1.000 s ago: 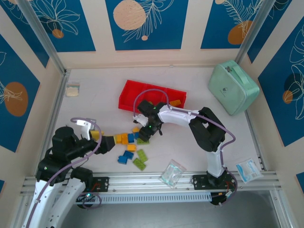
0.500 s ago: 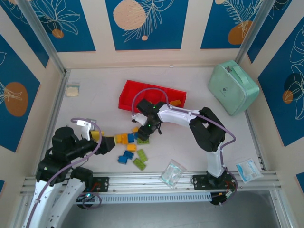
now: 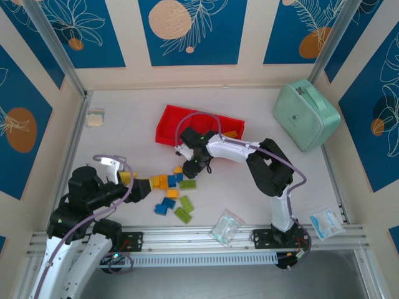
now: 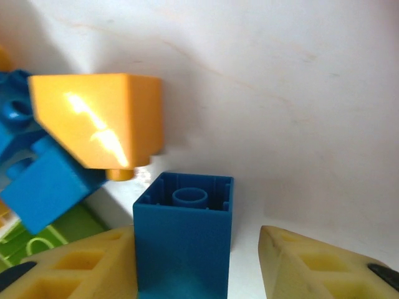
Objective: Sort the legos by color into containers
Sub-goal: Pick up the lego from the center of the table.
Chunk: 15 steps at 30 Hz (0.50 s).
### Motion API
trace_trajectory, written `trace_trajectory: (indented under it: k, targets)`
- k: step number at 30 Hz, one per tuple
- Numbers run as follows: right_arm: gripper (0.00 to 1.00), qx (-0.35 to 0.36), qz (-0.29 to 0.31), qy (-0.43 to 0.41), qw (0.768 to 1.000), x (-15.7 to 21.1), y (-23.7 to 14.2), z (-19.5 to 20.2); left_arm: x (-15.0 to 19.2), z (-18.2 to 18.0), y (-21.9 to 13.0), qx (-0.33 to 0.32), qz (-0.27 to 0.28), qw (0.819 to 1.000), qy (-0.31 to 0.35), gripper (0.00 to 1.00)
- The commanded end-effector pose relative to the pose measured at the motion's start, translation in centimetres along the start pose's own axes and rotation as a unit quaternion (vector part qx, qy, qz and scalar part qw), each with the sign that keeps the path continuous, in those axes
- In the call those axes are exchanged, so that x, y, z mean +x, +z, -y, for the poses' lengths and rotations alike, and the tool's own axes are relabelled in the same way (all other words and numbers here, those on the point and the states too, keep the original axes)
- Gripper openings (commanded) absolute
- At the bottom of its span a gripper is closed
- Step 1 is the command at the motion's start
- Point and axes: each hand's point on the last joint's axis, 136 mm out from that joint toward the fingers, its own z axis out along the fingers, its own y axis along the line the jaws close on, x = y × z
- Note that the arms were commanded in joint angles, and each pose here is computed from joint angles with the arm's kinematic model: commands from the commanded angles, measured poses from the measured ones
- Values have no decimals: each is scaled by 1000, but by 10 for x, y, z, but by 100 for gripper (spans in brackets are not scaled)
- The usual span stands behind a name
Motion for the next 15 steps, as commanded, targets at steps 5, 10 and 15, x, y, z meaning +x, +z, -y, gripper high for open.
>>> trace_trajectory:
  k: [5, 10, 15]
  targets:
    - [54, 16, -2, 25, 1000, 0, -5, 10, -1, 4, 0, 11, 5, 1000, 11, 99]
    - [60, 33, -10, 27, 999, 4, 4, 11, -1, 4, 0, 11, 4, 1000, 9, 99]
    - [52, 43, -5, 30, 999, 0, 3, 9, -1, 0, 1, 1, 2, 1000, 6, 99]
